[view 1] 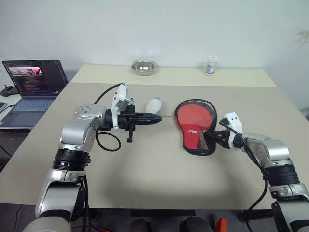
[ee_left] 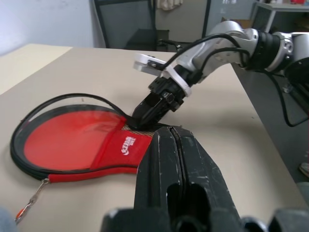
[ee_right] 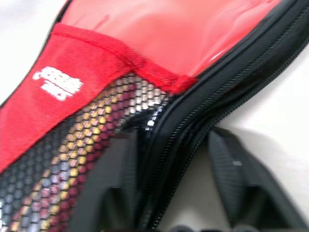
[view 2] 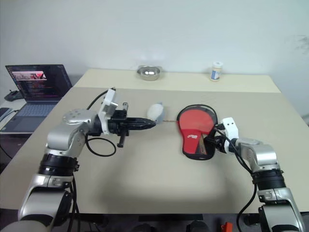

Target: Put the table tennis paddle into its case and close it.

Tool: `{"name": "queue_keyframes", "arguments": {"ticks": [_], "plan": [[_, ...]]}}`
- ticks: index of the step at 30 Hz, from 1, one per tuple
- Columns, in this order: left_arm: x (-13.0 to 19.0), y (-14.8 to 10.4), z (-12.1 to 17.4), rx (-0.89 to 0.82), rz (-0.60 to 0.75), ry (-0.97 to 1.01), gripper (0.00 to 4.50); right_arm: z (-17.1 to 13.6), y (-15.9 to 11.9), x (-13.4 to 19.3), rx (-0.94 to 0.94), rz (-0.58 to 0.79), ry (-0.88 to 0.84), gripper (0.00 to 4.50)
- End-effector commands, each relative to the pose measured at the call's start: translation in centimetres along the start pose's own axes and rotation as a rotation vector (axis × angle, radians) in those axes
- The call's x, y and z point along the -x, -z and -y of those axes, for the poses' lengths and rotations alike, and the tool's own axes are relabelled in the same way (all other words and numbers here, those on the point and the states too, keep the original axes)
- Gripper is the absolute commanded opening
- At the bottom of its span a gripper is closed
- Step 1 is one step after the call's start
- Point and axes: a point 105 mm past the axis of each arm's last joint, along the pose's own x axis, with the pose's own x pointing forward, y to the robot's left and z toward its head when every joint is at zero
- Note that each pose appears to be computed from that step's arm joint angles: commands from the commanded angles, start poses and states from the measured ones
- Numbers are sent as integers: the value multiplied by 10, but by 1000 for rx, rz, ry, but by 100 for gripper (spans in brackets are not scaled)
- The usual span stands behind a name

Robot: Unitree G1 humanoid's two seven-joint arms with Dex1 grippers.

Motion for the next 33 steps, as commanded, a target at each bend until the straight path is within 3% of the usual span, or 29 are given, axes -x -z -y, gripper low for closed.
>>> {"name": "queue_keyframes", "arguments": {"ticks": [1, 5, 9, 14, 18, 33], "plan": [[3, -9, 3, -57, -11, 19, 0, 1, 13, -7, -64, -45, -12, 109], [5, -16, 2, -62, 6, 22, 0, -21, 1, -9, -71, -9, -120, 3], [6, -18, 5, -68, -3, 43, 0, -61, -9, -6, -40, 14, -257, 1], [11, 13, 27, 14, -94, 116, 0, -113, -3, -4, -22, 12, -384, 1], [10, 26, 44, 49, -123, 164, 0, -136, 8, -5, -33, -2, -408, 1], [13, 41, 66, 72, -178, 233, 0, -135, 59, 46, -157, -55, -294, 1]]}}
